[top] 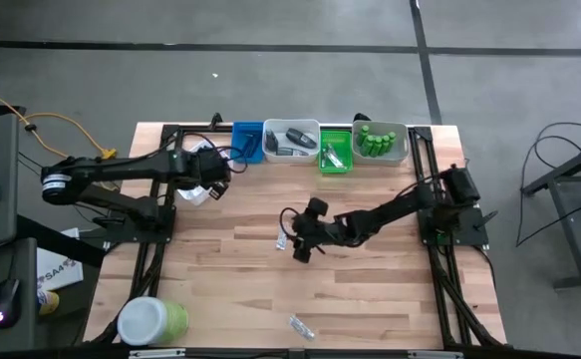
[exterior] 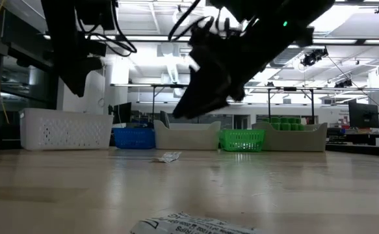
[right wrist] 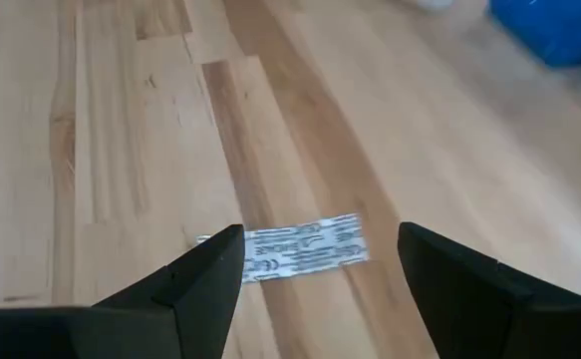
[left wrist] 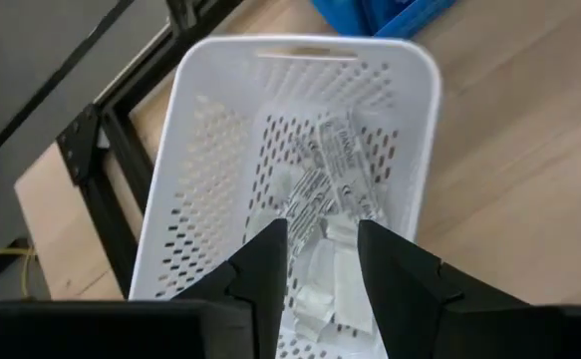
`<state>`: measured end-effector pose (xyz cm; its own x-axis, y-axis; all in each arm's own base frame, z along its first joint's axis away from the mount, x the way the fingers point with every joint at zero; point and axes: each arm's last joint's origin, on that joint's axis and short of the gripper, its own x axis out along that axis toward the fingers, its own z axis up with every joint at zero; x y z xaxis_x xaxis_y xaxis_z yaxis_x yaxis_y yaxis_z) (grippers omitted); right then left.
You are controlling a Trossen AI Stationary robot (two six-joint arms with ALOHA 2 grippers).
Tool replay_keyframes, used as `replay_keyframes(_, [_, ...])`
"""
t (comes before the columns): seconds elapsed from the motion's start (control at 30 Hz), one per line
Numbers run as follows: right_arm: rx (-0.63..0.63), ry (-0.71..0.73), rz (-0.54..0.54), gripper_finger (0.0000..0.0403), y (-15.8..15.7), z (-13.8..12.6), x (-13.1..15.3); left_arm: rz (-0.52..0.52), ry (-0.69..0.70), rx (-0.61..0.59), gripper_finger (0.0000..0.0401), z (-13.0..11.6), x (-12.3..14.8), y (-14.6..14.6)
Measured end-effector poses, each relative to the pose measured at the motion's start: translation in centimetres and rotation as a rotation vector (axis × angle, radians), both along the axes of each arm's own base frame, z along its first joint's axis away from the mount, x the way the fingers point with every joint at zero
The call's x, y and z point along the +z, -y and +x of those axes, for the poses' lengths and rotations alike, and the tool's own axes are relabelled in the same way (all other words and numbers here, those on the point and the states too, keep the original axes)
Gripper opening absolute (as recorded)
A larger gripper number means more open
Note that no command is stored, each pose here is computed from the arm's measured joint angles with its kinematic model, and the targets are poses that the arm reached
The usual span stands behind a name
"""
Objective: Pick & Place Travel size toiletries
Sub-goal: Put the bandage pack into the left white bin
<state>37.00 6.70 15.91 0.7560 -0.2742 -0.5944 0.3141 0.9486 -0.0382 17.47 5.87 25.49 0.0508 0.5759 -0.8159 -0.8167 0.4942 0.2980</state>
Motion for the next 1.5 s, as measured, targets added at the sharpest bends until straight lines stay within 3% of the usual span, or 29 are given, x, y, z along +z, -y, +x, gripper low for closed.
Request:
replay_keyframes(0.23, [-0.105,0.019,0.28,0.0258,3.0,1.2,-2.2,0.013,0.05,-0.092,0.0124,0.0,0.7,1.6])
replay_keyframes(0.33, [-0.176,0.037,0.336,0.0258,4.5,1.3,-2.2,0.019,0.06,-0.137,0.0124,0.0,0.9,2.4])
replay_keyframes(0.63, [0.083,-0.024,0.135,0.0258,2.9,1.8,-3.5,0.027,0.073,-0.181,0.0124,0.0,1.0,3.3])
replay_keyframes(0.83, [0.051,-0.024,0.018,0.0258,2.1,2.2,-5.6,0.027,0.073,-0.181,0.0124,0.0,1.0,3.3])
replay_keyframes(1.17, [0.022,-0.047,0.06,0.0254,2.9,2.3,-6.7,0.027,0.07,-0.18,0.0124,0.0,1.0,3.2])
replay_keyframes(1.3, [-0.002,-0.062,0.095,0.0222,3.4,2.2,-6.8,0.027,0.07,-0.18,0.0124,0.0,1.0,3.2])
replay_keyframes(1.5, [-0.026,-0.038,0.114,0.0133,3.5,2.3,-6.7,0.027,0.07,-0.18,0.0124,0.0,1.0,3.2])
